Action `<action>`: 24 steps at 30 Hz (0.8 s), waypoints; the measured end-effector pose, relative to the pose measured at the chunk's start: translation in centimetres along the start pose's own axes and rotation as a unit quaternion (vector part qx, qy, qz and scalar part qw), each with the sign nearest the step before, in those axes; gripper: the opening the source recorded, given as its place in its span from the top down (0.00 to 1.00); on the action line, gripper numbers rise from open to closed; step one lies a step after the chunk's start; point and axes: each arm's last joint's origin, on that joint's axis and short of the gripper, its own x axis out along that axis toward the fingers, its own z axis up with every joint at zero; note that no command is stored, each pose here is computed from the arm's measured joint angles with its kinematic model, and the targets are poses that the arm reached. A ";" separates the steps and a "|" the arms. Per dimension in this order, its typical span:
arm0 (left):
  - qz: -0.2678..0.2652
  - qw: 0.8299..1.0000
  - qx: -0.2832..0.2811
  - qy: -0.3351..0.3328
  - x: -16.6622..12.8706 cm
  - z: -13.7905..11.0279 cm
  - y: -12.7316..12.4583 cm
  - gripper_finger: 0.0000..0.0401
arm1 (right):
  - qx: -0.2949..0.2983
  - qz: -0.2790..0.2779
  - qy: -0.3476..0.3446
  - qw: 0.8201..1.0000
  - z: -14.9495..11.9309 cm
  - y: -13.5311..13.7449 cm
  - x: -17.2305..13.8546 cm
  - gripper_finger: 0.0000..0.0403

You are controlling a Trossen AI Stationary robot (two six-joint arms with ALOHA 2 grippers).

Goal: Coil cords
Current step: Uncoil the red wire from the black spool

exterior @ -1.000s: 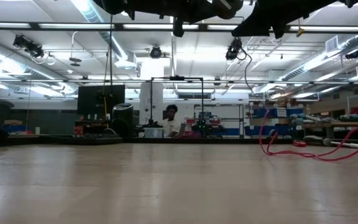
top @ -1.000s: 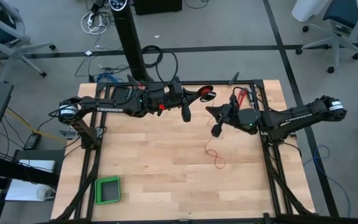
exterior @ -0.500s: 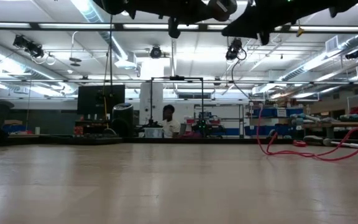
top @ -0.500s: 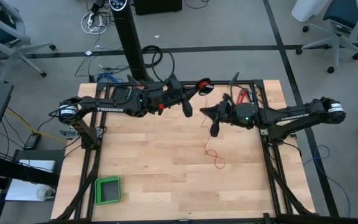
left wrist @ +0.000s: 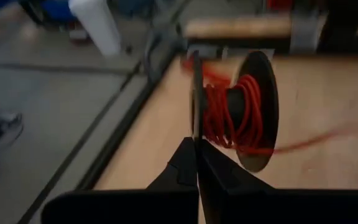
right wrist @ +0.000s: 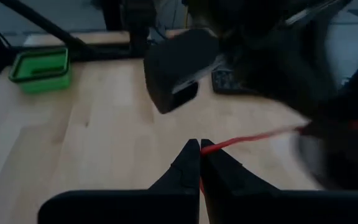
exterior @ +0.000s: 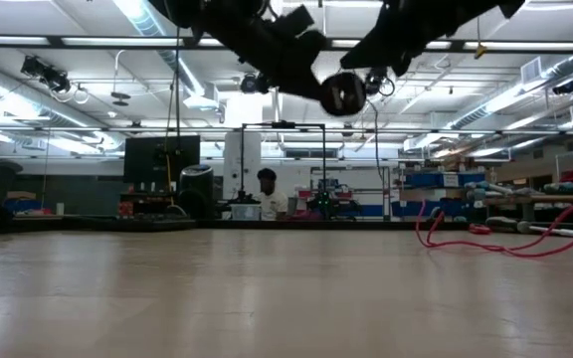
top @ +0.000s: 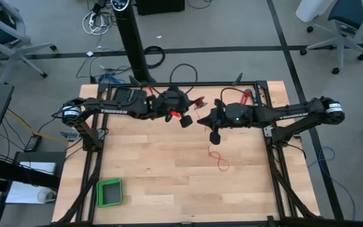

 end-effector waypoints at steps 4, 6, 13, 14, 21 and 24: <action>-0.002 0.997 0.025 0.073 -0.1 -1.5 0.0 1.00 | -0.010 -0.022 -0.002 1.000 0.9 -0.1 -1.6 1.00; -0.006 0.994 0.034 0.099 -0.2 -2.0 -0.1 1.00 | -0.007 -0.043 -0.011 0.999 1.3 -0.3 -2.4 1.00; -0.030 0.992 0.066 0.103 -0.5 -2.0 -0.7 1.00 | 0.043 -0.155 0.114 0.980 -1.4 -1.3 -4.7 1.00; -0.043 0.992 0.072 0.093 -0.6 -1.8 -0.9 1.00 | 0.053 -0.170 0.135 0.975 -1.9 -1.4 -4.8 1.00; -0.108 0.991 0.063 -0.056 -0.7 1.0 -1.4 1.00 | 0.082 -0.197 0.220 0.952 -4.7 -1.3 -4.3 1.00; -0.102 0.987 0.051 -0.113 -0.8 2.1 -1.2 1.00 | 0.081 -0.184 0.212 0.956 -5.6 -0.7 -3.7 1.00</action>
